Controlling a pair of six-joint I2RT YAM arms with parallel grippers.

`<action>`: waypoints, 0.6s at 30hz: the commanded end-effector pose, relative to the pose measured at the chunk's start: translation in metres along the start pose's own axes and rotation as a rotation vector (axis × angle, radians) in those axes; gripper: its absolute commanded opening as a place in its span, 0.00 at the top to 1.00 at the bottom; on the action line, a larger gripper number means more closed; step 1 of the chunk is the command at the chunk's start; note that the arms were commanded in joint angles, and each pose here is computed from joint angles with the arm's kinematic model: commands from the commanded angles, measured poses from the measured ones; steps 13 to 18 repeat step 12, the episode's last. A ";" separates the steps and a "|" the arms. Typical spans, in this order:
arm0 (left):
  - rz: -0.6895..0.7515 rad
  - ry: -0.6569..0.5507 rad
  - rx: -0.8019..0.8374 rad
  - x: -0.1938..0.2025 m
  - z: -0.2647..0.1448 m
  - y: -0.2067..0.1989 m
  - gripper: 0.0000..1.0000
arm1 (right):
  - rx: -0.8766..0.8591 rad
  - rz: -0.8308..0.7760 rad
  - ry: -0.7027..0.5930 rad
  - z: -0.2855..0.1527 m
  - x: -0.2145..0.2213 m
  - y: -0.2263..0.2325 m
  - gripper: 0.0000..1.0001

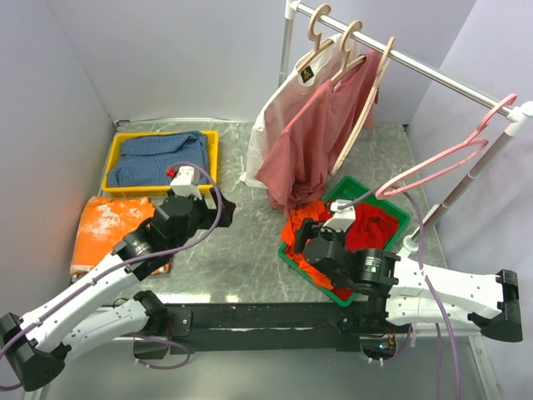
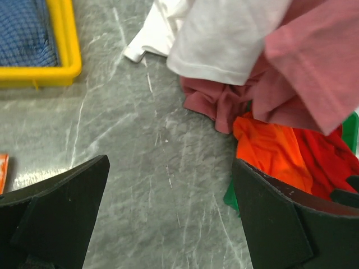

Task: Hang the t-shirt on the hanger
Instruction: Reset both arms

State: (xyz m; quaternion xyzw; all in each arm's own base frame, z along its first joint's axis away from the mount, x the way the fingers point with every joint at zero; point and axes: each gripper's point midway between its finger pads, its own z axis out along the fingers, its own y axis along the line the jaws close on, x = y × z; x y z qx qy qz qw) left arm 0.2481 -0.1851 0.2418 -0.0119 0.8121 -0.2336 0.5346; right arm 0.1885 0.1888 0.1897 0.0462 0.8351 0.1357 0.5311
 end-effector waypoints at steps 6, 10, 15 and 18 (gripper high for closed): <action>-0.197 -0.106 -0.079 -0.006 0.006 0.013 0.04 | -0.011 0.018 -0.046 0.005 -0.005 0.011 0.21; -0.177 -0.095 -0.087 -0.003 0.012 0.014 0.03 | -0.010 0.014 -0.040 0.008 -0.001 0.012 0.21; -0.174 -0.077 -0.093 0.000 0.014 0.013 0.03 | -0.012 0.009 -0.034 0.009 0.000 0.014 0.21; -0.174 -0.077 -0.093 0.000 0.014 0.013 0.03 | -0.012 0.009 -0.034 0.009 0.000 0.014 0.21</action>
